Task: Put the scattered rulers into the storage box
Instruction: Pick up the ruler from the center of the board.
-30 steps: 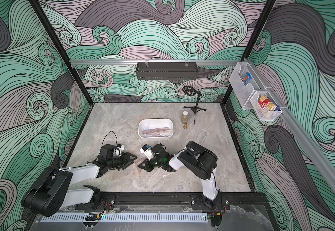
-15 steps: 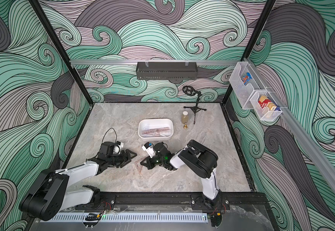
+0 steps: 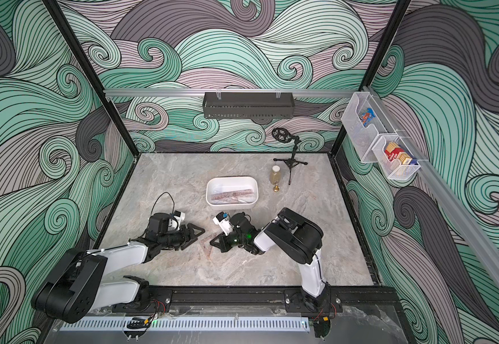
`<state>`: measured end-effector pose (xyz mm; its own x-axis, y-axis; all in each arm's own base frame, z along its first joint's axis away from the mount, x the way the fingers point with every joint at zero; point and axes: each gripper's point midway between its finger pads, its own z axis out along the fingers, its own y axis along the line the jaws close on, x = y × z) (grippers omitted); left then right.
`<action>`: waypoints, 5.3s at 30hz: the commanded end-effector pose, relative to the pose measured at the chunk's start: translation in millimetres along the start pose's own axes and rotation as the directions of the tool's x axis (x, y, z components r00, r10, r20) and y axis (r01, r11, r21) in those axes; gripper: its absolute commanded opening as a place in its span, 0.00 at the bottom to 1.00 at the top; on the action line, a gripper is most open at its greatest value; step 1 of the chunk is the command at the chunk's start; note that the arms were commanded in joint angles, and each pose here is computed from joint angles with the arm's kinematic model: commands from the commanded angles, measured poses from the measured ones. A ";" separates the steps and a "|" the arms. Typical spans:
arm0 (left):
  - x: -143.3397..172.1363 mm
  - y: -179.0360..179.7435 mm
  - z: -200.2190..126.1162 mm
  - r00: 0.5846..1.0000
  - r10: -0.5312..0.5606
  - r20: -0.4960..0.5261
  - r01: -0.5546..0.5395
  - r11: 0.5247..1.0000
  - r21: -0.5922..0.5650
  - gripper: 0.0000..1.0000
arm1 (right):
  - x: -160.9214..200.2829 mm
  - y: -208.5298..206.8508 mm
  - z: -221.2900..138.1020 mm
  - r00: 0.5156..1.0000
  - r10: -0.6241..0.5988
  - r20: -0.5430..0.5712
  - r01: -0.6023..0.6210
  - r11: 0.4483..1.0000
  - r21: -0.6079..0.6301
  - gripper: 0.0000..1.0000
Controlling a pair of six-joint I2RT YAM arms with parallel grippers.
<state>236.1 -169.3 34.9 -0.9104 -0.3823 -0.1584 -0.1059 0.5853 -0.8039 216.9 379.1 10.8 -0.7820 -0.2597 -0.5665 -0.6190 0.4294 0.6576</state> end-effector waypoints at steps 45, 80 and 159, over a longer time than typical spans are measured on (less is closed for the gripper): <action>35.1 -14.1 -3.5 0.999 0.040 -0.024 -0.038 0.997 0.066 0.02 | -14.0 13.1 -45.2 0.996 0.031 0.082 -0.028 0.999 -0.042 0.03; 52.0 41.2 10.1 0.995 0.001 -0.098 -0.013 0.992 -0.124 0.00 | -37.3 -33.3 -31.2 0.996 0.077 0.039 -0.080 0.994 0.080 0.55; 34.7 39.2 26.3 0.997 0.004 -0.083 -0.010 0.996 -0.083 0.00 | -48.5 -13.8 -61.7 0.984 0.119 0.130 -0.118 0.993 -0.015 0.40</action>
<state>232.7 -191.2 12.2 -0.9294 -0.3162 -0.1902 -0.0374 0.5935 -0.8040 252.5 336.2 66.9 -0.8380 -0.0744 -0.5406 -0.5219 0.3984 0.7543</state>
